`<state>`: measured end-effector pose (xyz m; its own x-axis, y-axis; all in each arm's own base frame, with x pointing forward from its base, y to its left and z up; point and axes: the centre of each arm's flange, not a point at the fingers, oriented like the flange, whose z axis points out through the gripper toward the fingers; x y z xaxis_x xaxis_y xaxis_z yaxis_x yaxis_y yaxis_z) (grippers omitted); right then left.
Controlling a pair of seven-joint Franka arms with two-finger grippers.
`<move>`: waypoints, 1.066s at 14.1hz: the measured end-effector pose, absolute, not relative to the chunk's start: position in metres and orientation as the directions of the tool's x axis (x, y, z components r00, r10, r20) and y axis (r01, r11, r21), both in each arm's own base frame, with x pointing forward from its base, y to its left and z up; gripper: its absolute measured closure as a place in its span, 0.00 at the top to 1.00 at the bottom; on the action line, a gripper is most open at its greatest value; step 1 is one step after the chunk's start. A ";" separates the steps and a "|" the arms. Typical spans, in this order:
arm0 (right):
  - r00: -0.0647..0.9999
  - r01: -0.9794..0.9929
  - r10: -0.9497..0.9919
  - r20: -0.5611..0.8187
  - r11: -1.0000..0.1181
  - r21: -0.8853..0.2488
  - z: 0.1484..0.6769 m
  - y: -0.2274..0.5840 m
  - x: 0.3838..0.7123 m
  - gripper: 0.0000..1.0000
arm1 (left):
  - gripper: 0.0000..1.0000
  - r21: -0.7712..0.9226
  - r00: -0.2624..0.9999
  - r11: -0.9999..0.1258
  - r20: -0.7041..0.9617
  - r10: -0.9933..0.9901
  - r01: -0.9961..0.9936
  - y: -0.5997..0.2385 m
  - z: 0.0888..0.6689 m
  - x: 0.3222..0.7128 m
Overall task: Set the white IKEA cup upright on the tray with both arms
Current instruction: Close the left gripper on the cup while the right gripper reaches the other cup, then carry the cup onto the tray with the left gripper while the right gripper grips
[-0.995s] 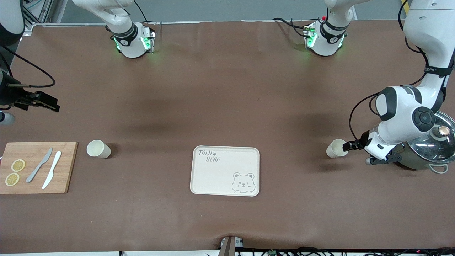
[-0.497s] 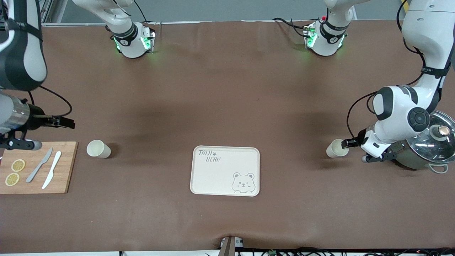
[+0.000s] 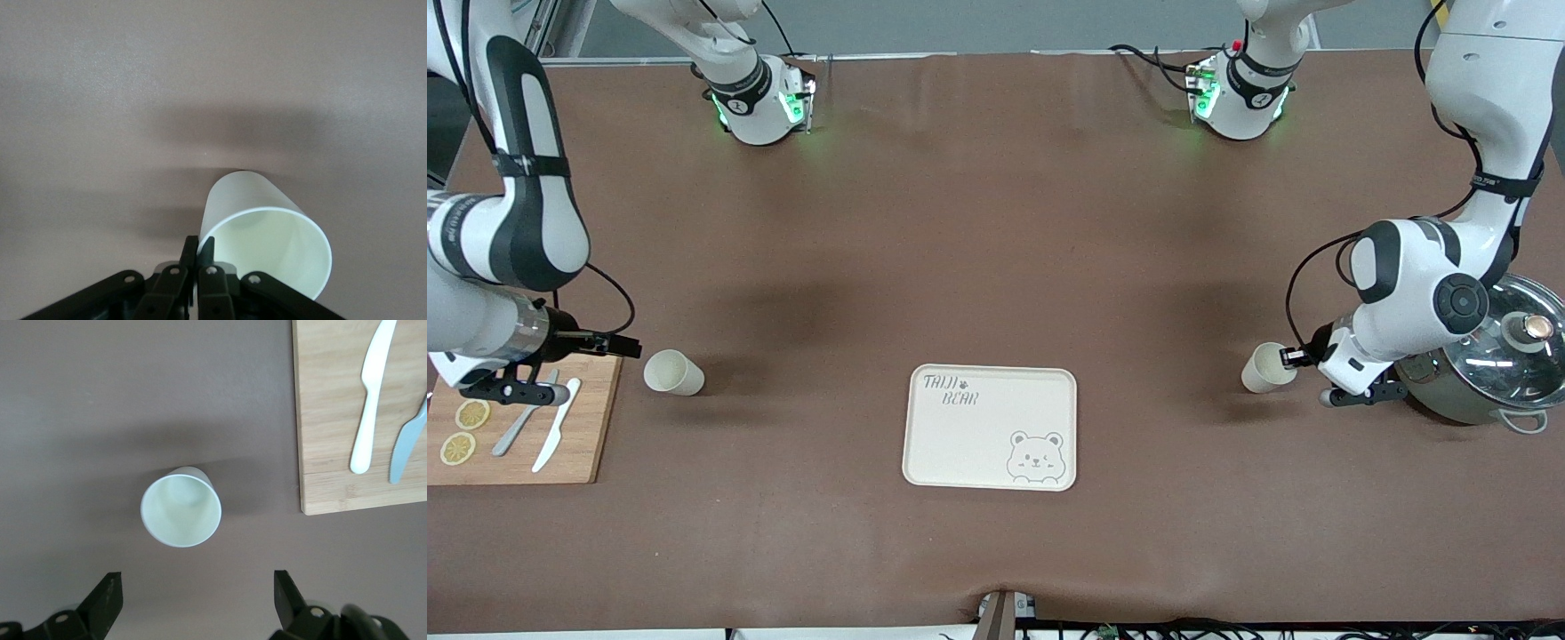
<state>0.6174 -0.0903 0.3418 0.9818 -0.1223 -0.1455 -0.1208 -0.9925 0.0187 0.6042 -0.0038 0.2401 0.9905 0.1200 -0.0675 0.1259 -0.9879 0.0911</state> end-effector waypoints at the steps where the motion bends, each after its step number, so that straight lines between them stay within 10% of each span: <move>1: 0.980 -0.127 -0.128 -0.154 -0.992 0.019 0.332 -0.094 0.616 1.00 | 0.03 0.091 0.991 -0.988 -0.067 0.120 0.125 -0.004 0.240 0.604; 15: 0.956 -0.233 -0.221 -0.192 -0.971 -0.044 0.243 -0.119 0.605 1.00 | 0.03 0.145 0.980 -0.969 -0.012 0.201 0.200 -0.191 0.351 0.649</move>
<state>0.6049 -0.1188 0.2431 0.9561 -0.2211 -0.1921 -0.2335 -0.9714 -0.0441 0.6493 -0.1913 0.3512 0.9796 0.2005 -0.0117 0.2001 -0.9689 0.1454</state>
